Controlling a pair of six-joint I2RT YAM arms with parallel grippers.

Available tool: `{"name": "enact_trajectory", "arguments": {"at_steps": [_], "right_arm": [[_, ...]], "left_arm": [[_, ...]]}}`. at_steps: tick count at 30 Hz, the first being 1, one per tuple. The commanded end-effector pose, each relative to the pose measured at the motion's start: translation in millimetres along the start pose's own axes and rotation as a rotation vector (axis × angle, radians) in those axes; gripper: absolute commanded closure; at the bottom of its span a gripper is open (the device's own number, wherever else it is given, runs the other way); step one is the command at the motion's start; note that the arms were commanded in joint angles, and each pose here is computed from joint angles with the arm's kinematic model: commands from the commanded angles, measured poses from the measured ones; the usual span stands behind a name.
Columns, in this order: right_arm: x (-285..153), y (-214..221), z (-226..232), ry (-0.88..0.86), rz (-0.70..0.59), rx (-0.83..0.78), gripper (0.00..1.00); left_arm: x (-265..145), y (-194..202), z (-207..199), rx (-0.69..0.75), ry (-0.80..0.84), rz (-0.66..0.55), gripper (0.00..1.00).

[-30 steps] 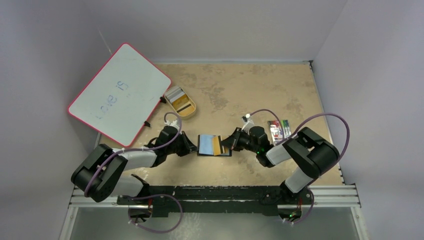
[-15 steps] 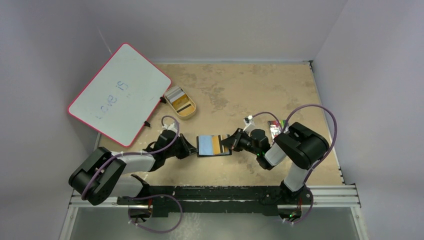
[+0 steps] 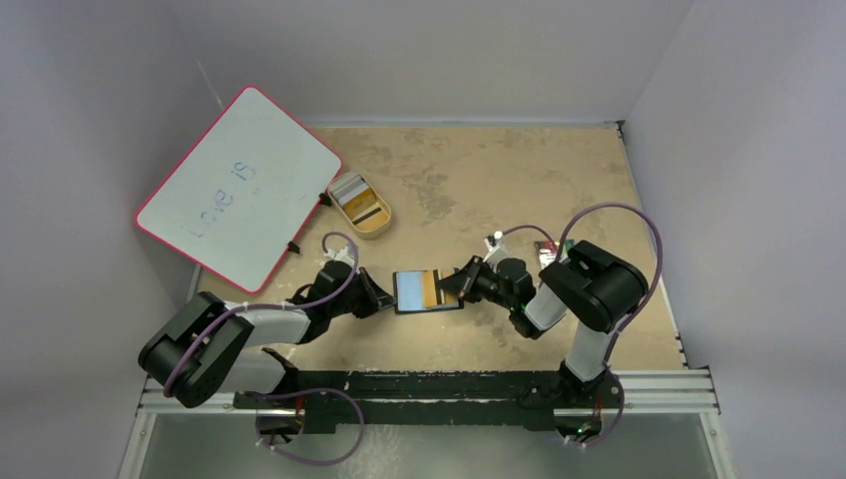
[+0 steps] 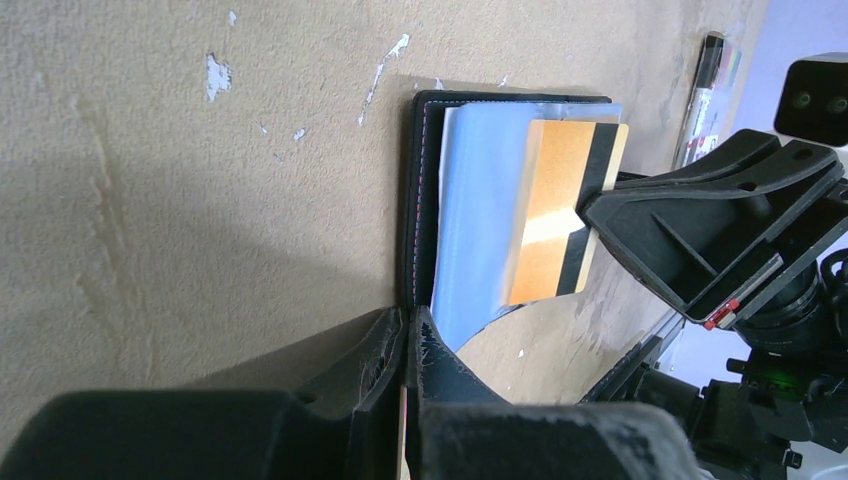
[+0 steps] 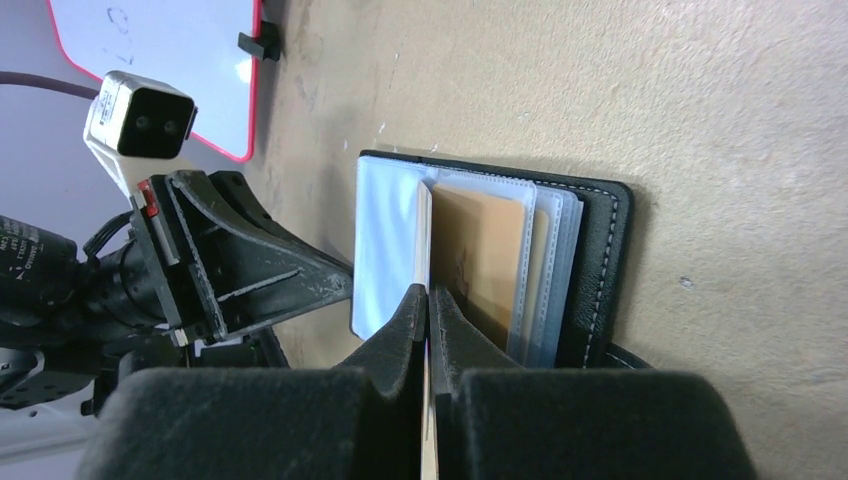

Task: Put the credit cards into the card holder
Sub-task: Move the card holder to the center of the board.

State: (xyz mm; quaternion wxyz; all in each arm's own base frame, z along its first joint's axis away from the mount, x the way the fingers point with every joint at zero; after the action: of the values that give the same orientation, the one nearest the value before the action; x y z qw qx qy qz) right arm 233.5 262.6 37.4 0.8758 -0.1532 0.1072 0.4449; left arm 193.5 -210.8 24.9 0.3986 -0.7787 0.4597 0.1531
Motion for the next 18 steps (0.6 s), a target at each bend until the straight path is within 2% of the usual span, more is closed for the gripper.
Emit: {"name": "enact_trajectory", "arguments": {"at_steps": [1,8,13,18], "right_arm": [[9,6,12,-0.044,0.0,0.011,1.0],[12,13,1,0.001,0.012,0.054,0.97],[21,20,1,0.065,0.036,0.019,0.92],[23,10,-3,0.25,0.031,-0.079,0.77]], "left_arm": [[-7,45,41,0.001,-0.161,0.149,1.0],[-7,46,42,0.006,-0.169,0.153,1.0],[-7,44,39,0.002,-0.159,0.144,1.0],[-8,39,36,0.006,-0.163,0.125,1.0]]}}
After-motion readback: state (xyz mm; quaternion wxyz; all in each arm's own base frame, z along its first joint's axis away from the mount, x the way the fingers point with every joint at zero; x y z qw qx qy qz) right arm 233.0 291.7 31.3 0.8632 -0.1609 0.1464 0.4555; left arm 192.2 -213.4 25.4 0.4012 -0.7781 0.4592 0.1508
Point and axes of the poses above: each gripper's point midway between its finger pads, its own x axis out along the fingers, its own z axis along the line the jaws close on, y = z × x, the point moved 2 cm from there along -x, back along the fingers, and after that the axes turned 15 degrees about x, right-handed, at the moved point
